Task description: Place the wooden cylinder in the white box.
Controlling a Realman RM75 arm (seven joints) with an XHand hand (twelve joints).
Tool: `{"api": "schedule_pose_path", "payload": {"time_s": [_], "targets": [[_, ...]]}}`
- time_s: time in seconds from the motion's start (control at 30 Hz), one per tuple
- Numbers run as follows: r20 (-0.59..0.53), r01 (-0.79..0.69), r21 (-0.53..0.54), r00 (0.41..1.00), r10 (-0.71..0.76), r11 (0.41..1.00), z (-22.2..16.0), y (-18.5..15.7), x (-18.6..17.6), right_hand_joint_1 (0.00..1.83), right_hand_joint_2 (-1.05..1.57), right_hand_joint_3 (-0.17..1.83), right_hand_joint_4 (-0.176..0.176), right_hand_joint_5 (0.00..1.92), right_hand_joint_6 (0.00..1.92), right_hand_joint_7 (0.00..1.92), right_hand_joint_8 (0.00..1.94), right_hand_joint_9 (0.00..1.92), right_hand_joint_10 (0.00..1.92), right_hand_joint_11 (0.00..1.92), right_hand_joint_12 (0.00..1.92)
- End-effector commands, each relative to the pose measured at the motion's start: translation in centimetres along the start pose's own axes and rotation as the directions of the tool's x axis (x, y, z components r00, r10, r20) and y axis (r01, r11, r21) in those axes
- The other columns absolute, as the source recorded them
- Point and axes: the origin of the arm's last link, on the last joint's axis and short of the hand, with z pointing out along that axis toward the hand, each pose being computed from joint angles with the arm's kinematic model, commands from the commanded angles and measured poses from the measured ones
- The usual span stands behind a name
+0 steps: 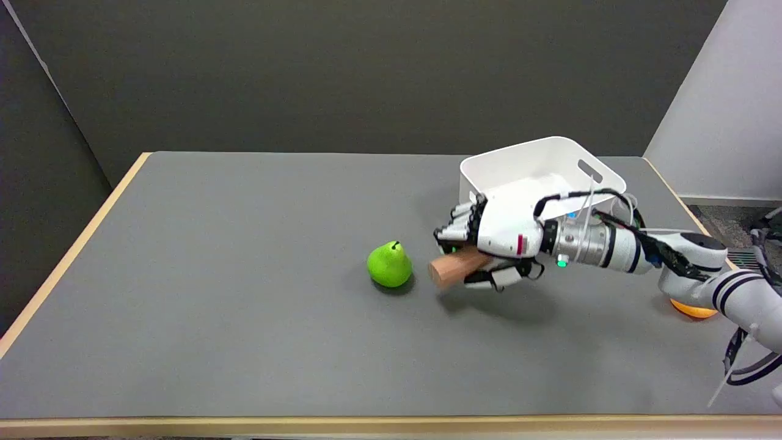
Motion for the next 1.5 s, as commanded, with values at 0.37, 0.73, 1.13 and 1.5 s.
{"api": "schedule_pose_path", "payload": {"time_s": [0.37, 0.73, 1.13, 1.5], "targets": [[-0.116, 0.094, -0.498, 0.978, -0.173, 0.862, -2.3, 10.8, 9.5, 1.19, 1.02, 0.45, -0.116, 0.64, 1.45, 0.89, 1.40, 0.86, 1.43, 0.68, 1.92], [0.030, -0.030, -0.767, 0.996, 0.081, 0.641, -8.0, 15.5, 2.8, 1.19, 1.02, 0.45, -0.110, 0.64, 1.45, 0.89, 1.41, 0.87, 1.45, 0.67, 1.92], [0.047, -0.104, -0.854, 0.960, 0.275, 0.510, -12.6, 12.9, -3.0, 1.19, 1.02, 0.46, -0.108, 0.65, 1.45, 0.89, 1.40, 0.88, 1.46, 0.68, 1.92], [0.041, -0.122, -0.800, 0.966, 0.257, 0.588, -10.7, 10.1, -2.7, 1.19, 1.00, 0.49, -0.109, 0.66, 1.45, 0.90, 1.39, 0.88, 1.46, 0.70, 1.92]]}}
